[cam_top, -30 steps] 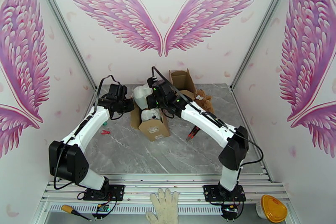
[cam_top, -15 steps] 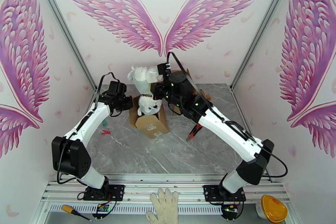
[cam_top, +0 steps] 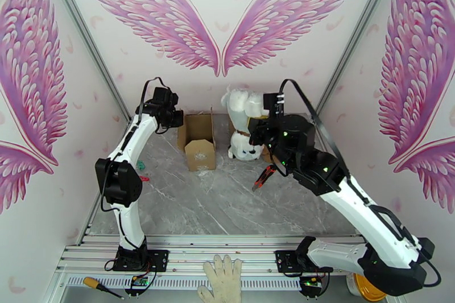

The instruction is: Unpack the express box

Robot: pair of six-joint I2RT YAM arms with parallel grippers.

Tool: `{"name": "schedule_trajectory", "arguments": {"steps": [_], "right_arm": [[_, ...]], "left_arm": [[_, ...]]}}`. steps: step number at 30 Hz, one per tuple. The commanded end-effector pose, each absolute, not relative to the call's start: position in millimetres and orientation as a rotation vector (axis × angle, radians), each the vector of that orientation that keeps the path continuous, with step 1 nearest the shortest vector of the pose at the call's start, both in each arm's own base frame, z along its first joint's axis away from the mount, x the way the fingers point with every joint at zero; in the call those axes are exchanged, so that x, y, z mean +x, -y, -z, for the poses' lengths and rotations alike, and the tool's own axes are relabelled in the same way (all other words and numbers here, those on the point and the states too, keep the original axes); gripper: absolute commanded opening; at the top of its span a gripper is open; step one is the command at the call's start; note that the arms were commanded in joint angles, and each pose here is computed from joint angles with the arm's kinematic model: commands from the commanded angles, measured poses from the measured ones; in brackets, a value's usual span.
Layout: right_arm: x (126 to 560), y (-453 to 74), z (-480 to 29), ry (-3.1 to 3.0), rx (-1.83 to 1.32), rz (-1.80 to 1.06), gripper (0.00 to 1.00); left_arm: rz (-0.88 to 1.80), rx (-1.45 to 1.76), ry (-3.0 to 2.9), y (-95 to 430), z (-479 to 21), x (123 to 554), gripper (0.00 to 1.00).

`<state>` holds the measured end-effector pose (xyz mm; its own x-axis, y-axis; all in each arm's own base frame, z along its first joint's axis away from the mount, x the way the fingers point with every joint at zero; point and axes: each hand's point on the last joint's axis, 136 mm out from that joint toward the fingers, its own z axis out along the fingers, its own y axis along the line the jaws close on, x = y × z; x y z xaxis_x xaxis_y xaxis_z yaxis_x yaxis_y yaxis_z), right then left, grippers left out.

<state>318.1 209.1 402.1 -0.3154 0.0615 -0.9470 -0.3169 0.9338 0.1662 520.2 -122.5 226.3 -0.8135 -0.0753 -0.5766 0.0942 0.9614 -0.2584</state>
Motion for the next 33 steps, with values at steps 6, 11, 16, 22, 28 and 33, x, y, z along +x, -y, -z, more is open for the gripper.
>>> {"name": "schedule_trajectory", "arguments": {"steps": [6, 11, 16, 22, 28, 33], "right_arm": [[331, -227, -225, -2.253, -0.11, -0.303, 0.0], [338, -235, -162, -2.378, -0.095, -0.243, 0.0], [346, -246, -125, -2.45, -0.103, -0.215, 0.05], [351, -242, -152, -2.402, -0.136, -0.174, 0.71], [343, -215, -225, -2.221, -0.191, -0.128, 1.0], [330, -174, -284, -2.074, -0.191, -0.051, 1.0]], "left_arm": [[0.367, 0.066, -2.54, 120, -216, 533, 0.0], [0.394, 0.049, -2.545, 122, -210, 536, 0.0], [0.422, 0.043, -2.539, 127, -212, 537, 0.15], [0.426, 0.053, -2.444, 130, -248, 537, 0.55], [0.356, 0.054, -2.191, 116, -332, 522, 0.82], [0.194, -0.029, -1.97, 73, -384, 474, 0.99]]}}
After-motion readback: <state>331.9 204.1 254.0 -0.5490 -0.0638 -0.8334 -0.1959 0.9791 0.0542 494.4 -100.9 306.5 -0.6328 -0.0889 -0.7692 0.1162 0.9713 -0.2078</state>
